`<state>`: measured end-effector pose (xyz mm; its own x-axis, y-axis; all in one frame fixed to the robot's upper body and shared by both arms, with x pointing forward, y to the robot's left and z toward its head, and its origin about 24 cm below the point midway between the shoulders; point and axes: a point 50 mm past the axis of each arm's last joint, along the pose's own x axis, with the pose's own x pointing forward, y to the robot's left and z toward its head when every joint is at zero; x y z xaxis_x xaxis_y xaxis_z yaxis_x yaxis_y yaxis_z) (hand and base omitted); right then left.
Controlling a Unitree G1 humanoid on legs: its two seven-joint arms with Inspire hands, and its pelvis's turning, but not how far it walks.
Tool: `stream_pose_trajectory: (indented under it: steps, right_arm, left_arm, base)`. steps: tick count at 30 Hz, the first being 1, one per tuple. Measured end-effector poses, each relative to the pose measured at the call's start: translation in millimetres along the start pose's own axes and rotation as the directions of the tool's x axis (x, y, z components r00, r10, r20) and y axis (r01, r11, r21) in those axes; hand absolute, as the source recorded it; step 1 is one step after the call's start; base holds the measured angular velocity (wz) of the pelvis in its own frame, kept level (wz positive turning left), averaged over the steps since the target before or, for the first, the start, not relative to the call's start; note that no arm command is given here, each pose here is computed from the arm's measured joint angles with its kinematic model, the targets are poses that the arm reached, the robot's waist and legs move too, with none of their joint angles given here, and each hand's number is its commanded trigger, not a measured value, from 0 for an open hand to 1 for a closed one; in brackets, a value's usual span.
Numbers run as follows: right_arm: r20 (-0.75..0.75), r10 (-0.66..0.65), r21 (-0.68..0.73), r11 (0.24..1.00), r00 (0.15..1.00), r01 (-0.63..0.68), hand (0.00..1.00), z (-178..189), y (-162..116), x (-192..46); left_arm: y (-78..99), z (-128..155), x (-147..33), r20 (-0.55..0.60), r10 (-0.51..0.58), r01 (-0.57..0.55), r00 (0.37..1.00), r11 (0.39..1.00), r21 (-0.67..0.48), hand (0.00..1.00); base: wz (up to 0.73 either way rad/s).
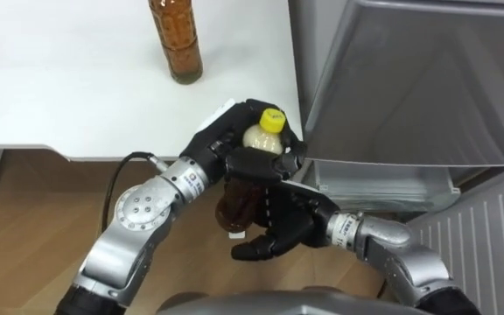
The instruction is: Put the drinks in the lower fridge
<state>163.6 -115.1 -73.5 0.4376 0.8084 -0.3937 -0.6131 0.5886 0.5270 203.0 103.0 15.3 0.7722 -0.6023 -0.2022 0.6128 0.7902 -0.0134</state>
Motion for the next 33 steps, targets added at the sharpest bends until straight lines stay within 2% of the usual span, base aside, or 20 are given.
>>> stream_pose_trajectory:
  steps: [6,8,9,11,17,27,33]
  right_arm:
    - [0.035,-0.01,0.101,0.995,0.999,0.006,0.01,-5.6,0.2,0.8]
    - [0.043,-0.012,0.117,0.993,0.999,0.007,0.31,-5.8,0.7,1.3]
    - [0.049,-0.014,0.133,0.991,0.999,0.007,0.62,-6.3,1.2,1.9]
    - [0.058,-0.02,0.155,0.988,0.998,0.011,1.0,-7.1,1.0,1.9]
    - [0.08,-0.098,0.234,0.969,0.992,0.077,1.0,-10.3,-4.1,0.9]
    - [0.066,-0.108,0.226,0.97,0.992,0.09,1.0,-16.3,-3.2,2.5]
    - [0.057,-0.112,0.215,0.972,0.992,0.098,1.0,-17.8,-2.3,2.8]
  left_arm:
    - [-0.1,0.1,0.2,0.0,-0.002,0.002,1.0,1.0,0.001,1.0]
    - [-0.1,0.2,0.2,0.0,-0.003,0.003,1.0,1.0,0.001,1.0]
    - [0.0,0.2,0.2,0.001,-0.003,0.003,1.0,1.0,0.001,1.0]
    - [0.0,0.5,0.4,0.002,-0.004,0.004,1.0,1.0,0.001,1.0]
    - [-6.6,2.1,3.0,0.03,-0.04,0.042,0.999,0.996,-0.075,1.0]
    - [-9.4,-0.9,6.6,0.027,-0.062,0.065,0.998,0.991,-0.12,1.0]
    - [-6.5,-4.7,7.3,0.03,-0.044,0.049,0.999,0.977,-0.206,1.0]
  base:
    - [0.0]
    - [0.0]
    - [0.0]
    - [0.0]
    - [0.0]
    - [0.0]
    - [0.0]
